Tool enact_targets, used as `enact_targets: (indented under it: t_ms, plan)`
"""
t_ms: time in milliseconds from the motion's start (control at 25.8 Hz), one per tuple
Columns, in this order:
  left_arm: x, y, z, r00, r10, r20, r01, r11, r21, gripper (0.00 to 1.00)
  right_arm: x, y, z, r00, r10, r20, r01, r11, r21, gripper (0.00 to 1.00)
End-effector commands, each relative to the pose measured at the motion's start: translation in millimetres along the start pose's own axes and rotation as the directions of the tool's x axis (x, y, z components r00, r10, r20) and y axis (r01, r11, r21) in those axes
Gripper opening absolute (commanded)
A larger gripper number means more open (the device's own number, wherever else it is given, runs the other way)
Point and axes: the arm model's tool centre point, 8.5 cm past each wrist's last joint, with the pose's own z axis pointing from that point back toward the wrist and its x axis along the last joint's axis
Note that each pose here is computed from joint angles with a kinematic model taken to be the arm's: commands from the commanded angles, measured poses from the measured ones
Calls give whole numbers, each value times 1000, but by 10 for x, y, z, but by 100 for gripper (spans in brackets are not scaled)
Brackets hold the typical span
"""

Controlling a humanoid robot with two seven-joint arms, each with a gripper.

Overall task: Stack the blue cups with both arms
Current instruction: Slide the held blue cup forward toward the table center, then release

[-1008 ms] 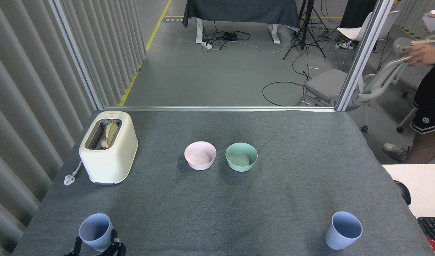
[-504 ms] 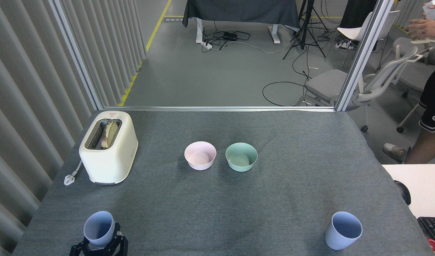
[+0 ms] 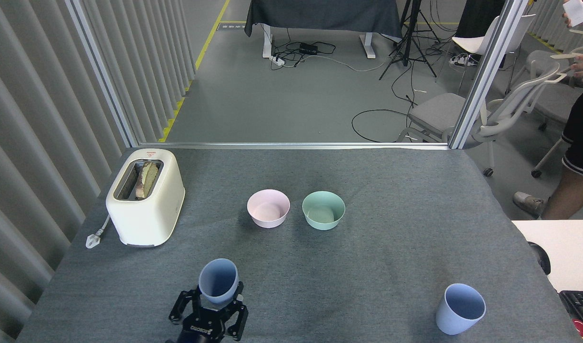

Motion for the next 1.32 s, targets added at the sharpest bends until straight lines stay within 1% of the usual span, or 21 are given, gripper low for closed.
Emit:
enact_targets:
  t_ms: [0,194,426,504,581,620,659,698,736,930,1047,1085,1202,1279]
  plan:
    - [333,-152,-155,997,-33,66,36,999,-39,55,71,14,-7,1000,0,4,0,1000,3,100]
    - [430,-305,-127,989,-100,112,110,990,-87,55,42,17,2,1000,2,-4,-2,1000,5,100]
    - [429,-301,-138,988,-104,114,114,990,-85,59,53,17,-5,1000,1,-1,-1,1000,5,100]
    - [433,-294,-142,989,-96,110,105,991,-83,66,50,14,-11,1000,4,1,-4,1000,4,100]
    - [479,-281,-158,991,-83,109,92,993,-79,69,50,14,-11,1000,2,0,-2,1000,4,100]
    - [503,-281,-163,991,-78,107,86,993,-79,73,46,13,-11,1000,2,0,-2,1000,4,100]
    - [510,-283,-165,992,-73,105,82,993,-80,81,46,13,-11,1000,2,0,-2,1000,4,100]
    - [520,-279,-169,992,-69,102,77,994,-77,94,45,16,-5,1000,2,0,-2,1000,5,100]
    - [514,-282,-163,993,-66,98,74,994,-77,99,45,16,-5,1000,2,0,-2,1000,5,100]
    - [509,-315,-104,995,-49,91,57,994,-90,100,45,16,-5,1000,2,0,-2,1000,5,100]
    - [514,-351,25,995,-39,90,48,993,-104,100,38,19,-3,1000,2,-3,-2,1000,7,100]
    - [492,-322,55,996,-40,84,48,994,-94,100,38,26,-4,1000,3,-2,-3,1000,8,100]
    - [437,-358,361,999,-6,40,11,993,-115,100,40,42,9,1000,1,-2,-1,1000,13,100]
    - [399,-324,544,1000,4,31,-1,993,-115,100,35,38,2,1000,2,-4,-2,1000,11,100]
